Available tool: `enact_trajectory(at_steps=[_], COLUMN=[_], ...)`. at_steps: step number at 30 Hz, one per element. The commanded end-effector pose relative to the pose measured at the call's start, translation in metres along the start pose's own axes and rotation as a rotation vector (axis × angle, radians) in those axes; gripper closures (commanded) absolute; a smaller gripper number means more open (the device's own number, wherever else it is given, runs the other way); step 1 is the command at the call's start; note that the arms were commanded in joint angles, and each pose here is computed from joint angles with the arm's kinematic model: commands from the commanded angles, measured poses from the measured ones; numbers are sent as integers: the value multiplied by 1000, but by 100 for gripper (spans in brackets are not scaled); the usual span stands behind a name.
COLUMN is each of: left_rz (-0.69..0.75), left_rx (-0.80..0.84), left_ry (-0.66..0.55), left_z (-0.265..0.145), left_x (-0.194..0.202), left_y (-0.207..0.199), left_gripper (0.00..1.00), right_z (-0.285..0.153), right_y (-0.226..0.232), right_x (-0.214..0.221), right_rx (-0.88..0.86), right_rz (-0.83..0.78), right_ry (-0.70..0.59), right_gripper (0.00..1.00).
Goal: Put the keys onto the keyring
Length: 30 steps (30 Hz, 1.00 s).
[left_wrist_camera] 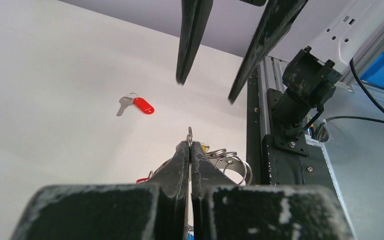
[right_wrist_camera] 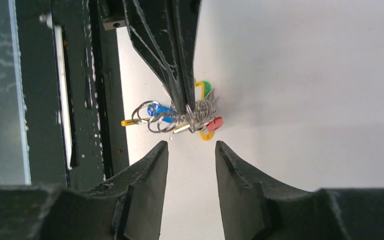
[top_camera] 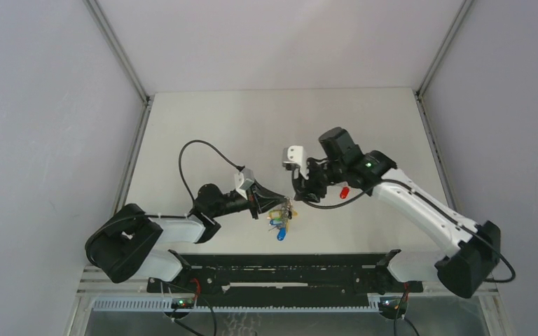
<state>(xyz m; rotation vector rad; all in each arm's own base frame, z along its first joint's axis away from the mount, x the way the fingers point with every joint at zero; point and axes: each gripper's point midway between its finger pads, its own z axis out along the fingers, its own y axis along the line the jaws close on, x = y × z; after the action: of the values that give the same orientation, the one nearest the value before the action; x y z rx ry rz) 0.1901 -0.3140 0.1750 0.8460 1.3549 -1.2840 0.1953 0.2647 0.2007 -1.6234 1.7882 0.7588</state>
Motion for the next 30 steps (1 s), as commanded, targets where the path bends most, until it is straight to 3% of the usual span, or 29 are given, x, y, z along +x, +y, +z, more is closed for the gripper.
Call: enact_trajectory(at_steps=[1, 9, 30], left_rz=[67, 61, 46], left_rx=[-3, 0, 34], left_ry=[-78, -92, -111], left_z=[0, -2, 0], left_x=[-23, -26, -32], left_y=[-3, -6, -12], left_gripper=[100, 100, 100], right_z=[-21, -26, 12], right_y=[-6, -9, -3], right_x=[-30, -21, -9], right_rx=[61, 81, -159], right_rz=[57, 128, 118], right_ry=[-243, -441, -475], right_gripper=[59, 59, 72])
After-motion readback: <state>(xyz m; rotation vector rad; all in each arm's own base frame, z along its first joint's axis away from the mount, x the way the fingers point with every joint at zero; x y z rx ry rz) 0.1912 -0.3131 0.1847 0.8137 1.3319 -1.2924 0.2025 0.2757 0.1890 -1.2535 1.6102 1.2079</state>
